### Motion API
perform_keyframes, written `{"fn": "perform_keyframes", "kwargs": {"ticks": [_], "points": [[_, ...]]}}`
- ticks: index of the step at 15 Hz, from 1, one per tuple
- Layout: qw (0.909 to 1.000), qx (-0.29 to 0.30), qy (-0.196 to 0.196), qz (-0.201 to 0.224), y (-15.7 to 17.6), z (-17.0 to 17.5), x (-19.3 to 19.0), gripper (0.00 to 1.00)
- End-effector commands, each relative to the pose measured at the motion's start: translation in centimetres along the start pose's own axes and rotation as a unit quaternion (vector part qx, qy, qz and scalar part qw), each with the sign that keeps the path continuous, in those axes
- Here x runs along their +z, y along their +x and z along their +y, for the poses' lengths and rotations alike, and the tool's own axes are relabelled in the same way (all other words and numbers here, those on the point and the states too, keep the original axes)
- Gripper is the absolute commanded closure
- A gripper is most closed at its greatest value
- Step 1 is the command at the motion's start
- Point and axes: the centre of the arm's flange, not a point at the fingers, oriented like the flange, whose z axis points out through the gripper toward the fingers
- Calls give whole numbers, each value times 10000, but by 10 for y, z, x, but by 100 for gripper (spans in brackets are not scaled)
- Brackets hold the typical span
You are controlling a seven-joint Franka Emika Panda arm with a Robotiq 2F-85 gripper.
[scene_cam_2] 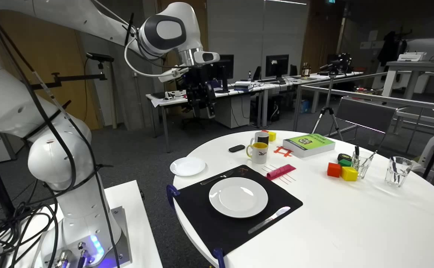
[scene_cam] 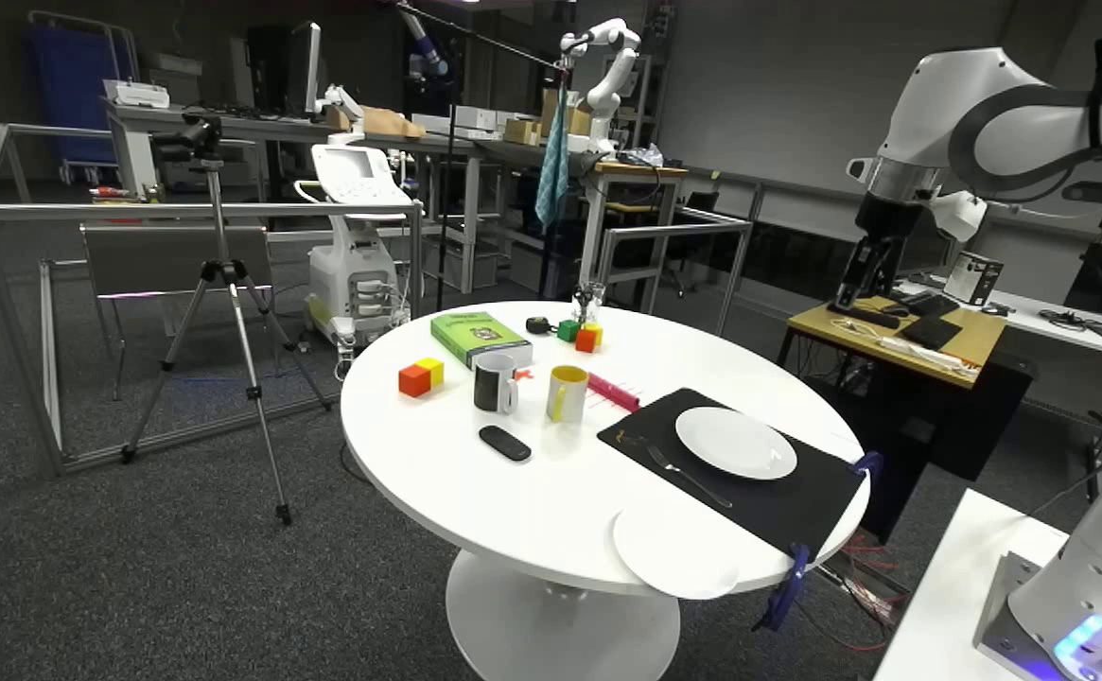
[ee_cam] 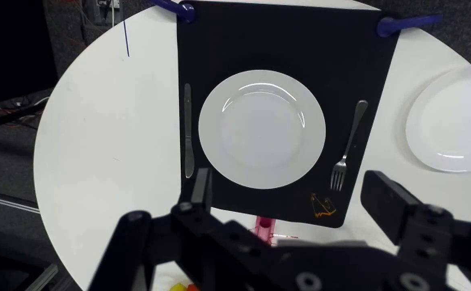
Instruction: Put the plate over the other
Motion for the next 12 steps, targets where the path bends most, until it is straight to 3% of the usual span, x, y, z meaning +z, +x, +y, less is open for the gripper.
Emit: {"fn": "perform_keyframes", "kwargs": {"ticks": [1, 7, 12], "points": [[9994, -295, 188, 50, 7, -10, -3, 0], [9926, -650, 1019, 153, 36, -10, 5, 0], [9791, -793, 1870, 129, 70, 6, 36, 0]]}}
